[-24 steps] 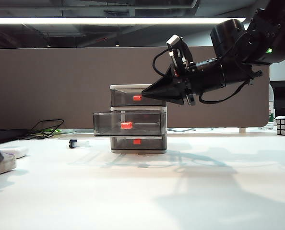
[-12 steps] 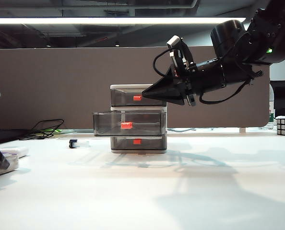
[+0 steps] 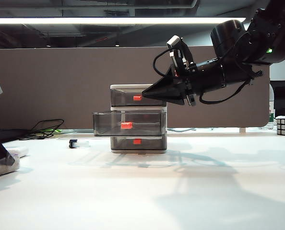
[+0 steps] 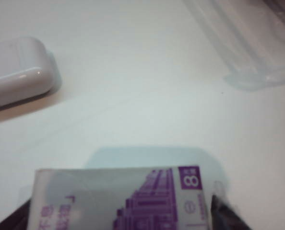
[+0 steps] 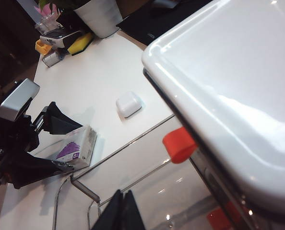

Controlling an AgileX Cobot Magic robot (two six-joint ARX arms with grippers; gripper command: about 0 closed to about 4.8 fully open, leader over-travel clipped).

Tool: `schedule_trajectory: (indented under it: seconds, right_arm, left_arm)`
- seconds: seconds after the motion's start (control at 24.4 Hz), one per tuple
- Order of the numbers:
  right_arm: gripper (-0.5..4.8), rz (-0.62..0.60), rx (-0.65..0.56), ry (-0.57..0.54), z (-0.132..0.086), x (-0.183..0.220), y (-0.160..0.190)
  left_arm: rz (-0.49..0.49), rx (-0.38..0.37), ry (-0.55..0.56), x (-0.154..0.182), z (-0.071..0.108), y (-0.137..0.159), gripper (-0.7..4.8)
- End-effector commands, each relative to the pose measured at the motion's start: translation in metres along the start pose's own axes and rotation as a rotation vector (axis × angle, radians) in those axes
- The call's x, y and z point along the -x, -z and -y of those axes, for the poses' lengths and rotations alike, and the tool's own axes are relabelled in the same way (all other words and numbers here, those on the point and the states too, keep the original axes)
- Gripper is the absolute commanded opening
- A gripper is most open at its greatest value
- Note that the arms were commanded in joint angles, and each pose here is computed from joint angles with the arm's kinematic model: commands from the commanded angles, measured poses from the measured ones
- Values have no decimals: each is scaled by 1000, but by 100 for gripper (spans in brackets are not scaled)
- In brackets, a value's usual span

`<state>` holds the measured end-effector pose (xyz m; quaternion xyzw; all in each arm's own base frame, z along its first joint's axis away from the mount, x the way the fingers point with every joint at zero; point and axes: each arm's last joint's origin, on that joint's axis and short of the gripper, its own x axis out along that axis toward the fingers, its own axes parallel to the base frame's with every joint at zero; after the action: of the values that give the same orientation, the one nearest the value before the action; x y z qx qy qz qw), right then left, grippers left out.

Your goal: Open the second layer of the drawer on the table, pick up a pack of napkins on the table and put it in, and finally close the drawer.

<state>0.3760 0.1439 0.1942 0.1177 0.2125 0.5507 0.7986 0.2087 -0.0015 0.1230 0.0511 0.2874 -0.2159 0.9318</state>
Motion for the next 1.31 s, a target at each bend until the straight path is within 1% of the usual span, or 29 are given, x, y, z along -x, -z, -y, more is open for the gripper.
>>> schedule_trajectory:
  seconds: [0.04,0.25,0.33,0.45,0.94,0.99,1.03,1.31]
  right_arm:
    - [-5,12,26,-4,-1,0,-4]
    - [-5,12,30,-1,-1,0,-4]
    - [-5,12,30,-1,-1,0,-4]
    - [-5,12,30,-1,-1,0,-4]
    - [-5,12,29,-2,-1,0,-4]
    - [-5,12,29,-2,-1,0,-4]
    - [-5,12,29,-1,-1,0,-4]
    - [-5,12,29,-1,-1,0,-4]
  left_arm:
    - [11,29,12,-3,-2,-2,479]
    - [10,34,29,-6,-2,-1,479]
    - [10,26,27,-7,-3,-1,479]
    - [8,-7,26,-7,-2,0,479]
    - [15,-23,26,-7,-3,-1,479]
    - [22,-25,33,-7,-3,-2,461]
    - [29,-28,40,-7,-2,-2,455]
    - [57,-38,39,-6,-3,-5,451]
